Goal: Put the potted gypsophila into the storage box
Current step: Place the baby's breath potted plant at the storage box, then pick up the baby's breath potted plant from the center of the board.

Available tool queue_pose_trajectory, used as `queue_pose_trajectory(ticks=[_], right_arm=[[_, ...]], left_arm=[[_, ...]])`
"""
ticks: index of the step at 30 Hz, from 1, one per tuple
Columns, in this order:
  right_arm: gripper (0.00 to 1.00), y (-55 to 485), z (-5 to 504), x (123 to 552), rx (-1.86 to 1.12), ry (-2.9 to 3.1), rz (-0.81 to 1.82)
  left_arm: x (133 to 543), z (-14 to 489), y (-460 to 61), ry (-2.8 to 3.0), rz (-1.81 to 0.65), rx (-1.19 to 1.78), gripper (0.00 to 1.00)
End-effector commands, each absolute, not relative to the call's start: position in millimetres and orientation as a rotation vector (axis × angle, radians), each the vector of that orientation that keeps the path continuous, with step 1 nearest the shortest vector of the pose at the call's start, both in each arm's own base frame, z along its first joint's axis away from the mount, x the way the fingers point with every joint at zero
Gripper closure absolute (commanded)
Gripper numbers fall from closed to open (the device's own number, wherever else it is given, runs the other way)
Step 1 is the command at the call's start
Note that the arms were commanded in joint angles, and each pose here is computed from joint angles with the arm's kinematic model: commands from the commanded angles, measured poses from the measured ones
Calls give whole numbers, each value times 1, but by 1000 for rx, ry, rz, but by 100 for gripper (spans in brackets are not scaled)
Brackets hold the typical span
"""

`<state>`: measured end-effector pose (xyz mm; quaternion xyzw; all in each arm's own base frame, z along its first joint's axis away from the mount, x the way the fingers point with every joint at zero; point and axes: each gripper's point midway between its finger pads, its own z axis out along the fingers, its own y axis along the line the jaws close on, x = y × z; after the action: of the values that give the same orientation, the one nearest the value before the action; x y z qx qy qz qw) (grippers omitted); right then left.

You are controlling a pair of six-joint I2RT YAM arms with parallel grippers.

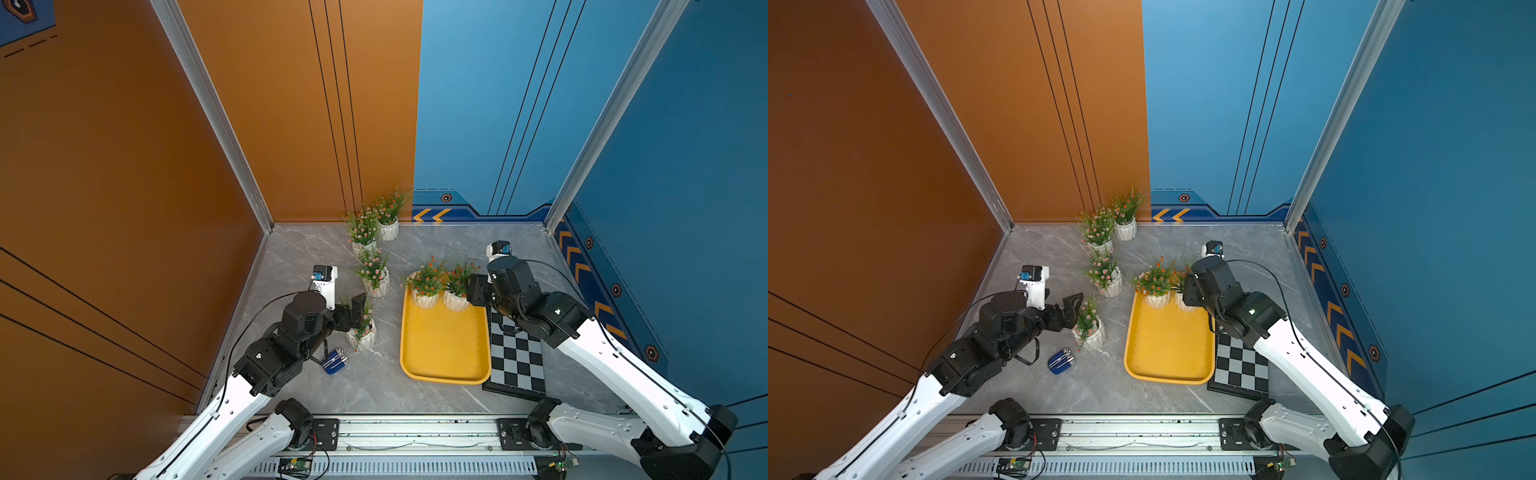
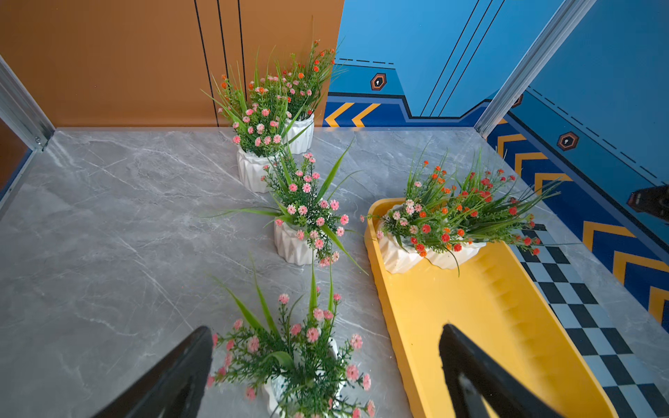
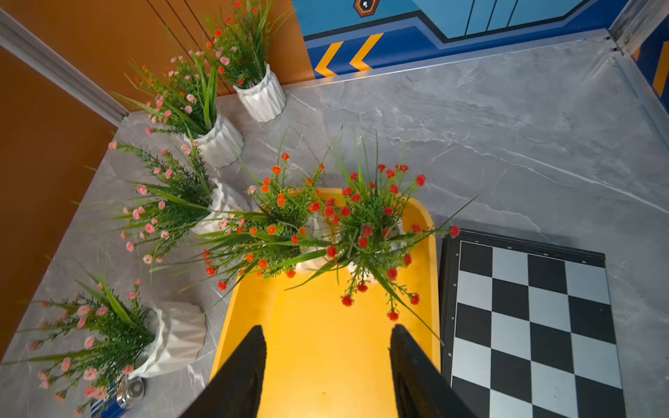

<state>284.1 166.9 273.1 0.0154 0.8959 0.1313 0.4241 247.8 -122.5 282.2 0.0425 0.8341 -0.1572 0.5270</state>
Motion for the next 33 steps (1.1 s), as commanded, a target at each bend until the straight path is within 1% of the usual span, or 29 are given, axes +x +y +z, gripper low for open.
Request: queue_pose_trajectory(ticks=[1,7,11,15,19,25,33], right_arm=[[43,172,261,270,32,2272,272],[43,215,236,248,-72,2321,284],[43,268,209,229,-176,2369,390],[44,305,188,219,-275,2419,384],[44,332,184,218,-373,2434,408],[45,369,157,218,-467,2505,435],[49,391,136,233,-500,2545,417]], left_arm=[[238,282,-119,2008,-426,73,2],[226,274,-109,2009,-451,17,2],[217,262,-101,2040,-439,-7,2],[210,252,-95,2060,-437,-26,2],[203,249,-88,2059,-427,-34,2],[195,246,-81,2053,-419,-39,2],[187,250,-76,2025,-435,-34,2]])
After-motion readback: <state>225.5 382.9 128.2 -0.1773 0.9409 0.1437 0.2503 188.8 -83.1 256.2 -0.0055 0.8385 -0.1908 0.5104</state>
